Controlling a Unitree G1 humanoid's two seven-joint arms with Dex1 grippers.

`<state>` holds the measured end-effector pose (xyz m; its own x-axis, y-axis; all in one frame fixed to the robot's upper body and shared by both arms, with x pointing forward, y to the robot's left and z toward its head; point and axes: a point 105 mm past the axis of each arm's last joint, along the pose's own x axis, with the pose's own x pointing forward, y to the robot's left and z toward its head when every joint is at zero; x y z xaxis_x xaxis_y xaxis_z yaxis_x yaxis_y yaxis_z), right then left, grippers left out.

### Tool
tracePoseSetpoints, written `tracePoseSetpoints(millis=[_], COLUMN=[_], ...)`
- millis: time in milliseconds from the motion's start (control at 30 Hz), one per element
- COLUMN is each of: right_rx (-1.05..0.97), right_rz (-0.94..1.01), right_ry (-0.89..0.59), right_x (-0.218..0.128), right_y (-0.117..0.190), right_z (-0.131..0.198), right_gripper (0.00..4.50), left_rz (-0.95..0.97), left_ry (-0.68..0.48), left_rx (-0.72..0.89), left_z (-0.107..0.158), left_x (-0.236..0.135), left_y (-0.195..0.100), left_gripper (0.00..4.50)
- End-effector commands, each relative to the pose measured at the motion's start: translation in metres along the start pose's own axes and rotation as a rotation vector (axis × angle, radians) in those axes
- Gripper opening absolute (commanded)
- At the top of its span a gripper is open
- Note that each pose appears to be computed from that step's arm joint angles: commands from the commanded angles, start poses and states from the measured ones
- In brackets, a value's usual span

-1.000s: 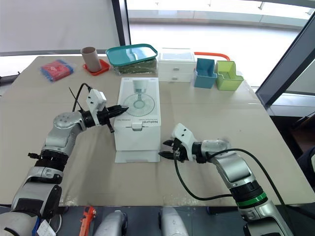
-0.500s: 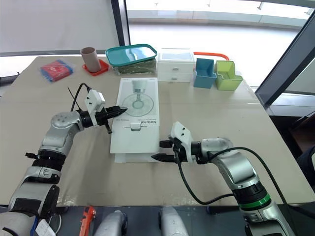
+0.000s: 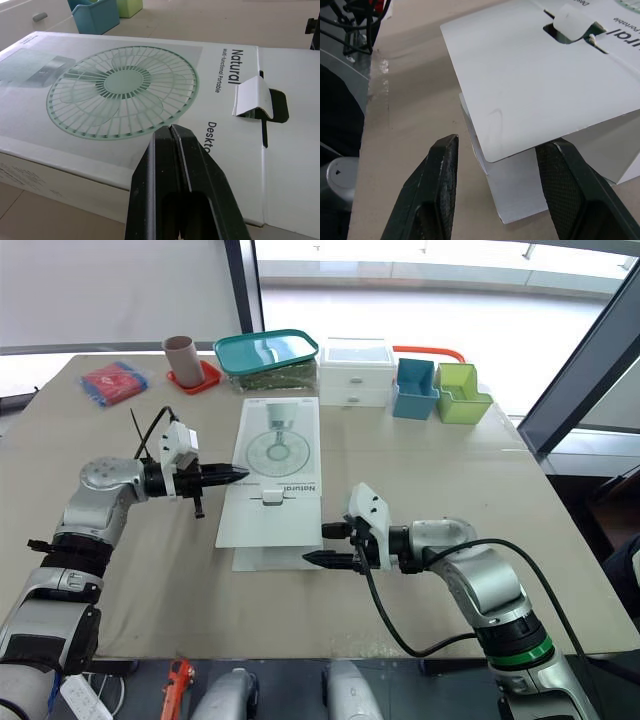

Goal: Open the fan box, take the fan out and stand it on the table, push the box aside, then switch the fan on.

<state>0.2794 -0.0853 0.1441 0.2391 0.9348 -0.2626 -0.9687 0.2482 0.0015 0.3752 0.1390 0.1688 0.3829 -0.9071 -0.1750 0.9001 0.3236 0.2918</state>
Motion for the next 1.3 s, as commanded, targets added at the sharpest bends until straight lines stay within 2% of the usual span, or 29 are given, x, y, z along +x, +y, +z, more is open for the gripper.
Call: tracePoseSetpoints(millis=[33, 133, 233, 367, 633, 800, 967, 1133, 1200, 1300], right_rx=[-0.009, 0.015, 0.039, 0.063, 0.057, 0.097, 0.138, 0.175, 0.178, 0.176], right_rz=[0.028, 0.051, 0.021, -0.076, -0.1, -0.156, -0.187, -0.209, -0.209, -0.213], right_ry=[-0.174, -0.27, -0.295, -0.26, -0.21, -0.216, -0.237, -0.227, -0.218, -0.214], right_x=[-0.005, -0.007, -0.005, 0.008, 0.021, 0.023, 0.023, 0.025, 0.026, 0.026], right_y=[0.002, 0.003, -0.005, -0.025, -0.029, -0.04, -0.048, -0.053, -0.052, -0.052], right_z=[0.044, 0.065, 0.072, 0.066, 0.057, 0.056, 0.061, 0.059, 0.058, 0.057], right_gripper=[2.4, 2.4, 2.4, 2.4, 2.4, 2.4, 2.4, 2.4, 2.4, 2.4], left_rz=[-0.009, -0.007, -0.001, 0.038, 0.219, 0.308, 0.275, 0.136, 0.119, 0.105], left_ry=[0.05, 0.053, 0.059, 0.042, -0.032, -0.028, -0.069, -0.178, -0.17, -0.127], left_rx=[-0.011, -0.005, 0.004, 0.019, 0.061, 0.081, 0.091, 0.084, 0.098, 0.084], left_z=[-0.01, -0.011, -0.012, -0.008, 0.013, 0.021, 0.04, 0.079, 0.081, 0.068], left_x=[-0.001, -0.001, -0.002, -0.007, -0.029, -0.055, -0.06, -0.045, -0.04, -0.027], left_y=[-0.001, -0.001, -0.001, 0.003, 0.023, 0.031, 0.021, -0.002, -0.006, -0.006], left_gripper=[0.0, 0.0, 0.0, 0.0, 0.0, 0.0, 0.0, 0.0, 0.0, 0.0])
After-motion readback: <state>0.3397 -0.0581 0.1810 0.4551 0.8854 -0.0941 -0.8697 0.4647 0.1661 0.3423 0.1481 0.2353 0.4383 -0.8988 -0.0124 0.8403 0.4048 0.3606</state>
